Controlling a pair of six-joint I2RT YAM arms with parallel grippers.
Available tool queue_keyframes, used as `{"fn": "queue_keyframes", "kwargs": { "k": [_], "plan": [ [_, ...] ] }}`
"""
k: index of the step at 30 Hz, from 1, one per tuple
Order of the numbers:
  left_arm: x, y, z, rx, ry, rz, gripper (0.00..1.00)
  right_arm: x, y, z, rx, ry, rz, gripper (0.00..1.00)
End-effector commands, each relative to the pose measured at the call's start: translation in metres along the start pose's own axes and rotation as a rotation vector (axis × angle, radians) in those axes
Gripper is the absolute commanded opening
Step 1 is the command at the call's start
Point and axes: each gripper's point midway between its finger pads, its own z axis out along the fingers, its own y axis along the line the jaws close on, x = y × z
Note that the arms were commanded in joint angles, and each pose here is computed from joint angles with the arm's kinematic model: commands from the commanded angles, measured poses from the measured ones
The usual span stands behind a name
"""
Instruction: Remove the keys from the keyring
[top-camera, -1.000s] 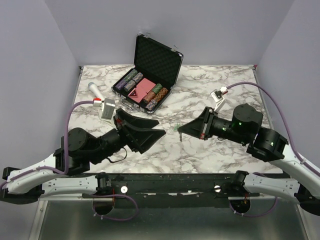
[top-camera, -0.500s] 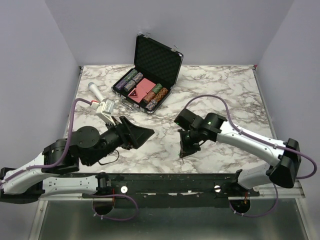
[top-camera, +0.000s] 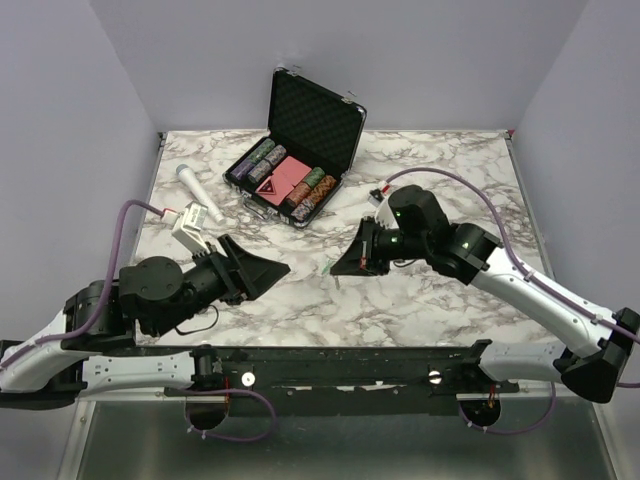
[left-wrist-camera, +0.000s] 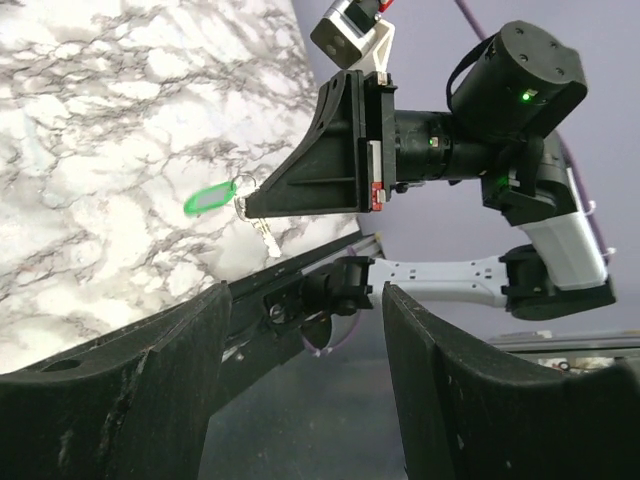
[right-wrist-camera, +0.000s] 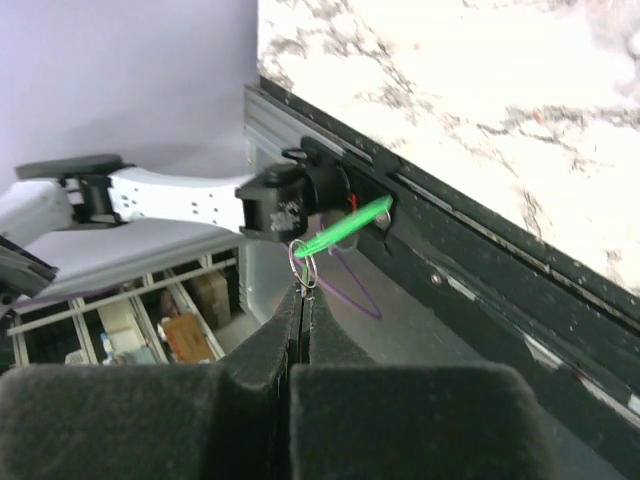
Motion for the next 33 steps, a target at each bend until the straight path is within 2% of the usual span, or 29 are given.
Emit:
{"fn": "queue_keyframes", "kwargs": {
  "k": [1,4,6,9,13,18,23,28,33],
  "plan": [
    [-0.013,-0.004,-0.003,0.051,-0.073,-0.035,0.7,-0.027,0.017,-0.002,-0.065,-0.129,0.022,0.01],
    [-0.013,-0.002,0.0,0.054,-0.092,-0.015,0.68,-0.041,0.036,-0.025,-0.113,-0.231,-0.014,0.01],
    [-0.015,-0.003,0.001,0.059,-0.101,0.001,0.62,-0.042,0.046,-0.038,-0.149,-0.257,-0.082,0.01],
    [-0.021,-0.015,0.003,0.121,-0.137,0.059,0.6,-0.033,0.076,-0.053,-0.307,-0.234,-0.218,0.01],
    [-0.027,-0.035,0.006,0.231,-0.181,0.099,0.61,-0.022,0.091,-0.059,-0.375,-0.175,-0.313,0.01],
    [-0.03,-0.065,0.009,0.387,-0.159,0.184,0.6,-0.011,0.104,-0.064,-0.457,-0.118,-0.361,0.01],
    [-0.023,-0.084,0.019,0.489,-0.122,0.238,0.58,-0.011,0.114,-0.069,-0.508,-0.128,-0.366,0.01],
    [-0.022,-0.085,0.03,0.488,-0.114,0.239,0.53,-0.009,0.122,-0.076,-0.548,-0.133,-0.376,0.01],
    [-0.011,-0.086,0.032,0.532,-0.085,0.25,0.52,-0.006,0.126,-0.08,-0.572,-0.117,-0.39,0.01]
  ]
}}
